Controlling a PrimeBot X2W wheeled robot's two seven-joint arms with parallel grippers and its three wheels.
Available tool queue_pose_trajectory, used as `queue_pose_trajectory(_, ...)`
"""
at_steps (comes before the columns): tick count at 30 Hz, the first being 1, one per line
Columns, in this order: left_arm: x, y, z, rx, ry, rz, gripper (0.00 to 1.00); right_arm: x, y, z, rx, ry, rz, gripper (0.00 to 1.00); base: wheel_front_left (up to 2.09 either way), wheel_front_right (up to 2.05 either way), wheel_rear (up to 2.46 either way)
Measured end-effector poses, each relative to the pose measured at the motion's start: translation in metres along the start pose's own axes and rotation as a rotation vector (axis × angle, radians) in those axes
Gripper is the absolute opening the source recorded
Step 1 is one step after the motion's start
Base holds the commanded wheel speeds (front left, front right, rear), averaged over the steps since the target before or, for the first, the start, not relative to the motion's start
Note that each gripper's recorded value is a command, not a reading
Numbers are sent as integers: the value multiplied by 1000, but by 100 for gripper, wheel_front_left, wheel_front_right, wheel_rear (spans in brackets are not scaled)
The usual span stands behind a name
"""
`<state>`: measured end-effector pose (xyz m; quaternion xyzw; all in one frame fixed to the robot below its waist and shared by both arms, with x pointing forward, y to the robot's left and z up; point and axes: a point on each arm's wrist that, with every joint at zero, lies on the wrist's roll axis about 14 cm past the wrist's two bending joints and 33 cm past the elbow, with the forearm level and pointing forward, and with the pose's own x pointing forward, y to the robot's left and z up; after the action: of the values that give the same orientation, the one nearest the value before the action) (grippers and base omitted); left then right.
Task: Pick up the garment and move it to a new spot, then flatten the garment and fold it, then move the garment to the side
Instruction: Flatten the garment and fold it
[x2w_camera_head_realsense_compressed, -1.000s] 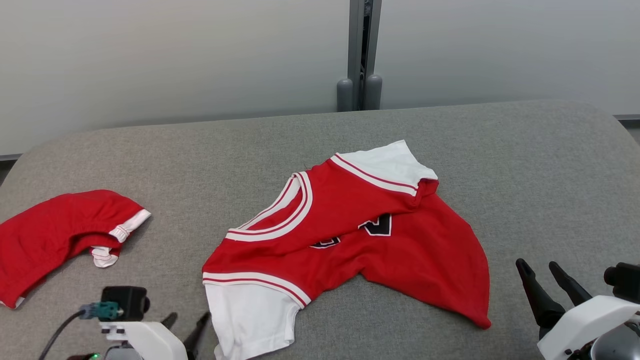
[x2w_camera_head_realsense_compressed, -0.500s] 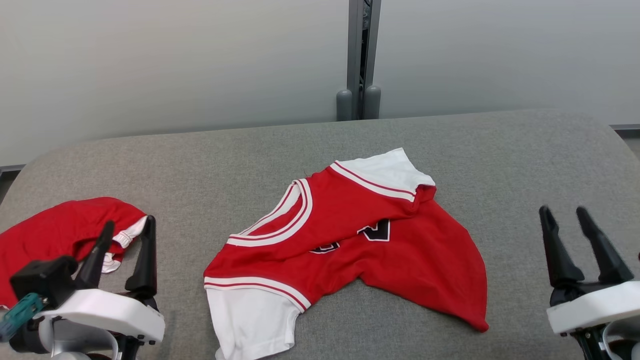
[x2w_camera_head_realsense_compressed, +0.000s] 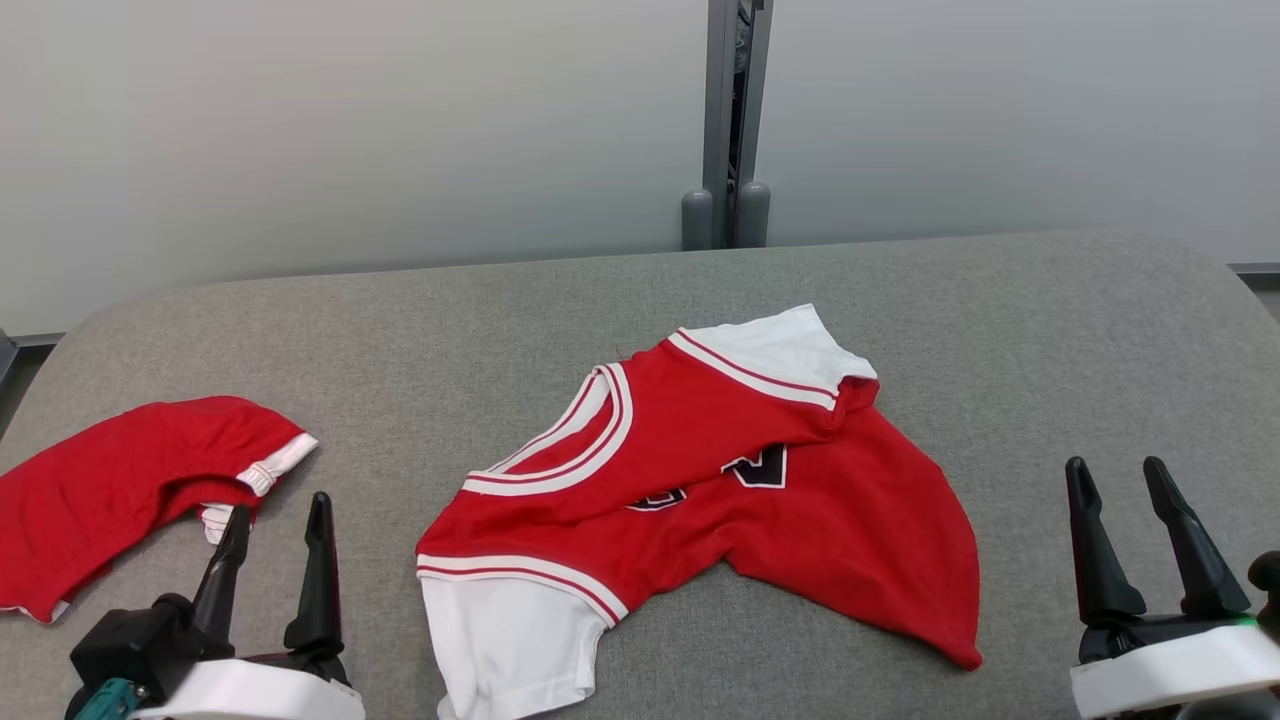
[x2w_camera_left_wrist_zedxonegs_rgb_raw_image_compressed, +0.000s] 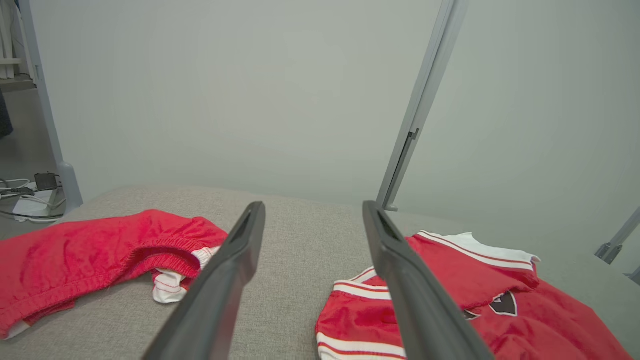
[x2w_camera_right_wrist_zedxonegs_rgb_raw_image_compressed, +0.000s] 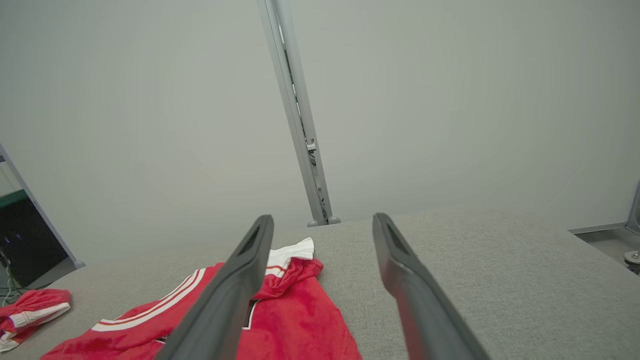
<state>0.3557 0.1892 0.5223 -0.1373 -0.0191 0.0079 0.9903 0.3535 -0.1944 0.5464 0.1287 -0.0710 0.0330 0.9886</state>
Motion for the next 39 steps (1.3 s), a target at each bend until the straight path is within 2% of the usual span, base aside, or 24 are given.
queue_pose_trajectory(17,1,-1,-2,0,-9,4,100,5,10,-4,-7,13,42,100,0,0,0)
queue_pose_trajectory(24,5,6,3,5,-4,17,100,5,0,-7,-1,34,10,100,0,0,0)
queue_pose_trajectory(27,5,1,-1,3,22,3,100,1,-5,-25,12,123,-9,100,0,0,0)
queue_pose_trajectory(30,2,-5,-15,-5,92,-17,100,-12,-7,-61,39,290,-21,100,0,0,0)
queue_pose_trajectory(33,-7,-11,-40,-46,209,-28,100,-29,-1,-96,64,462,-8,100,0,0,0)
queue_pose_trajectory(39,-31,-15,-94,-46,490,-67,100,-46,-2,-134,118,649,-34,100,0,0,0)
